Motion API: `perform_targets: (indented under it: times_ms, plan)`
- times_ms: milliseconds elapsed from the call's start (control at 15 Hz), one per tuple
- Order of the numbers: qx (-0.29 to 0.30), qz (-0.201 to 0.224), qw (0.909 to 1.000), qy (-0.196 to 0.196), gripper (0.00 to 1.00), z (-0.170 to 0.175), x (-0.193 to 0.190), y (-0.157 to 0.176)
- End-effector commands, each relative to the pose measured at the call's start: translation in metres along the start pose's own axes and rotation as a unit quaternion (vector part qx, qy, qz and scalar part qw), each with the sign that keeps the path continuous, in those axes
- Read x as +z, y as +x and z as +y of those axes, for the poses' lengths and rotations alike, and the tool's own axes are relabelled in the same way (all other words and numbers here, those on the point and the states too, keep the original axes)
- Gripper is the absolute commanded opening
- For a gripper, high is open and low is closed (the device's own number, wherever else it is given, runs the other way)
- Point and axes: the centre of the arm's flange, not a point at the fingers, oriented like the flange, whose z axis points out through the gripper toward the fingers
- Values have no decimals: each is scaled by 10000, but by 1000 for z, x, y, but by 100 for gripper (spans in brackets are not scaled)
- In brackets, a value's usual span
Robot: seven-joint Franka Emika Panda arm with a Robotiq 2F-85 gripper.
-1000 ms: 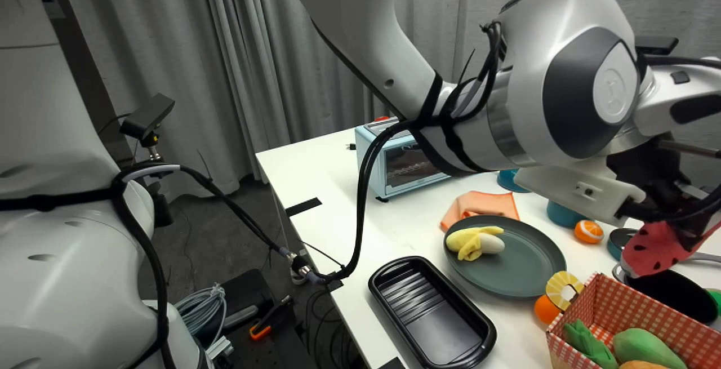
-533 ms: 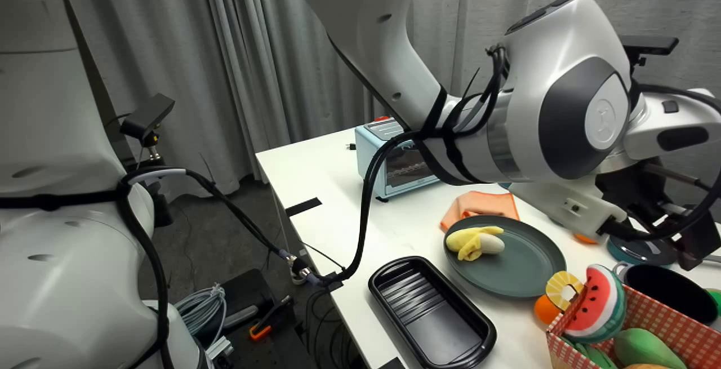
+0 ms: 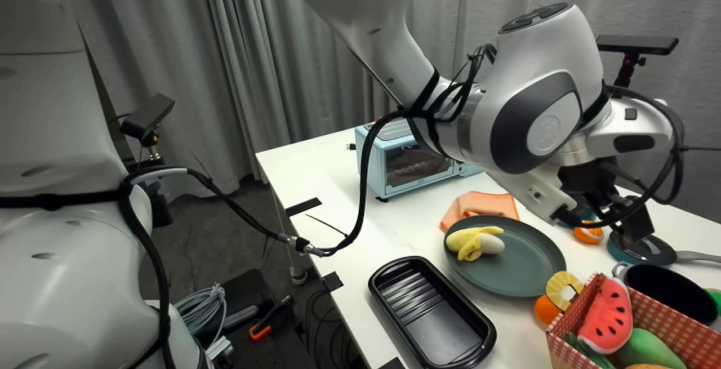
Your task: Get the objects from the black and grey trays and put them in the brown box
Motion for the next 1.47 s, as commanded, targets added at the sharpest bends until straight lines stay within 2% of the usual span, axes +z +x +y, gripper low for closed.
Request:
perform_targets:
  times_ms: [0, 667, 1067, 1400]
  plan:
    - [-55, -318, 9990, 320, 100, -26, 6, 4]
    - [-519, -942, 9922, 639, 100, -112, 55, -12]
    - [-556, -1383, 9853, 838, 100, -142, 97, -17]
    - [-560, -1716, 9793, 915, 100, -151, 122, -28]
